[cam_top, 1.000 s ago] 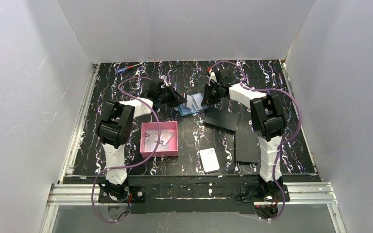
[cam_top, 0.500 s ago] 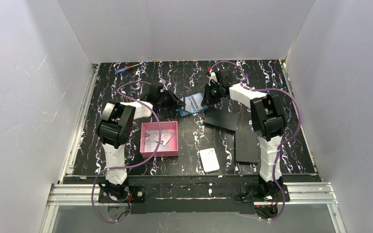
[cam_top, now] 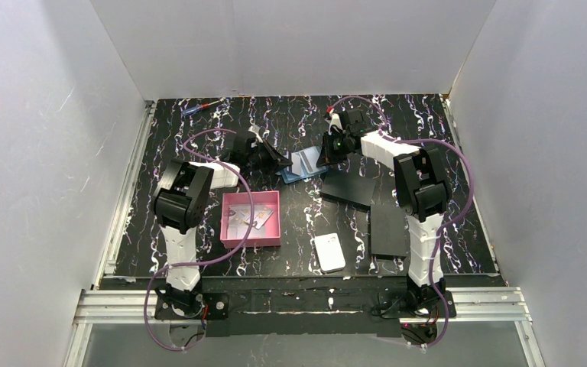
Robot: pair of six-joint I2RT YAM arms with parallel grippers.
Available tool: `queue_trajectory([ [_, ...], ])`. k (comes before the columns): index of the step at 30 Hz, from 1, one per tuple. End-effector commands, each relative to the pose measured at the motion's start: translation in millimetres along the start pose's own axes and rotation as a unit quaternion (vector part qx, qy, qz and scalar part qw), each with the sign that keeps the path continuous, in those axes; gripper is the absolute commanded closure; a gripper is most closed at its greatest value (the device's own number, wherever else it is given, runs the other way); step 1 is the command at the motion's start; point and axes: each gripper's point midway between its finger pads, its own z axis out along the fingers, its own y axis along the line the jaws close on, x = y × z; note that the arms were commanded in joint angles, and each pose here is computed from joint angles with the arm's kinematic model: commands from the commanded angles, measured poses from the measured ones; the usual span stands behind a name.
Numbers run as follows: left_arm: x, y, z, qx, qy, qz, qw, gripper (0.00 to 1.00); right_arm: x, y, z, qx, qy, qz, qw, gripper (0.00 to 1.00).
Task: Put the credit cards into the card holder
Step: Insert the credit card into the card holder.
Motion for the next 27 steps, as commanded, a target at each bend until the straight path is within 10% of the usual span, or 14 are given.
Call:
queue_trajectory([
  [1,-4,-20,-6,0.027,-0.007,0.009,1.0,1.0,7,-18,8,0.026,0.016,-0.001,1.0,0.99],
  [27,-11,-35,-15,0.045,-0.031,0.02,0.998,1.0,9,-18,10,0.022,0.021,-0.001,1.0,0.99],
])
